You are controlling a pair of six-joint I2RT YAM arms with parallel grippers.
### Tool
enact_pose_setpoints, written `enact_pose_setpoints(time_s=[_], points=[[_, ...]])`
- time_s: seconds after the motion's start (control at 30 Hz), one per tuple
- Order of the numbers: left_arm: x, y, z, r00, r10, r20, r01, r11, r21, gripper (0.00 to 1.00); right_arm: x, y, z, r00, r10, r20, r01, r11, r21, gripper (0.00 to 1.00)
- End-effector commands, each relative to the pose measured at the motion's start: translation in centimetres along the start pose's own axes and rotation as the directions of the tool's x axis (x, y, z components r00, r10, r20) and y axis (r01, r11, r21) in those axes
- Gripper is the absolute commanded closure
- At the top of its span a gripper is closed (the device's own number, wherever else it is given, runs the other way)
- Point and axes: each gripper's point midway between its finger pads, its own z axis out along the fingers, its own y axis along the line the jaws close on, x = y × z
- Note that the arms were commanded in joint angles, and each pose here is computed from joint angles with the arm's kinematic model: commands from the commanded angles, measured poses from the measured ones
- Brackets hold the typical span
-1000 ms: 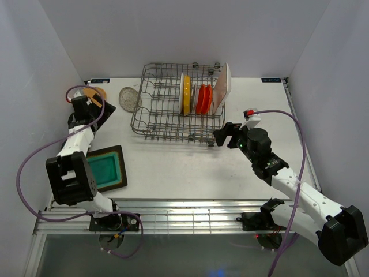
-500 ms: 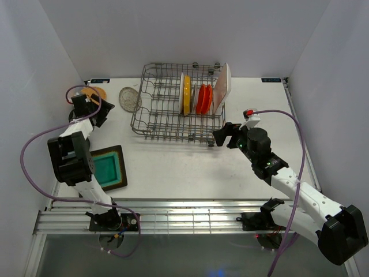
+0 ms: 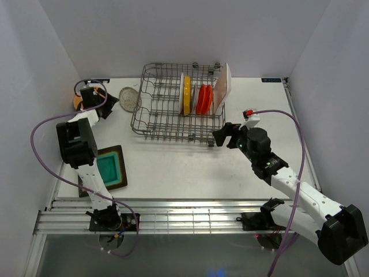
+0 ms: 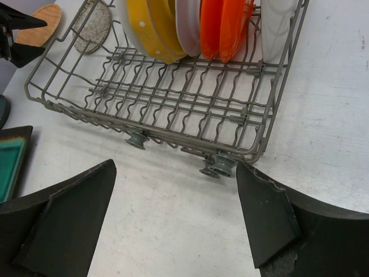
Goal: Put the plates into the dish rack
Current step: Pick up the plate at the center of the board.
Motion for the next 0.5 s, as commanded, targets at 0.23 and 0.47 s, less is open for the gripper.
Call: enact_pose_setpoints(time_s=[0.23,0.47], points=[[1.4,-1.5,3.4,0.997,0.075,0.018,-0.075,0.997,-0.008,0.21,-3.2,1.6,-0.1,0.996,-0.003,0.084,0.007,0.999,-0.051,0.1],[2.6,-1.1,4.5,0.997,0.075,0.008,-0.075,0.997,-0.015,0.24,-2.8,1.4,0.1,0.997,-0.003,0.074,0.006,0.999,-0.045,0.1]])
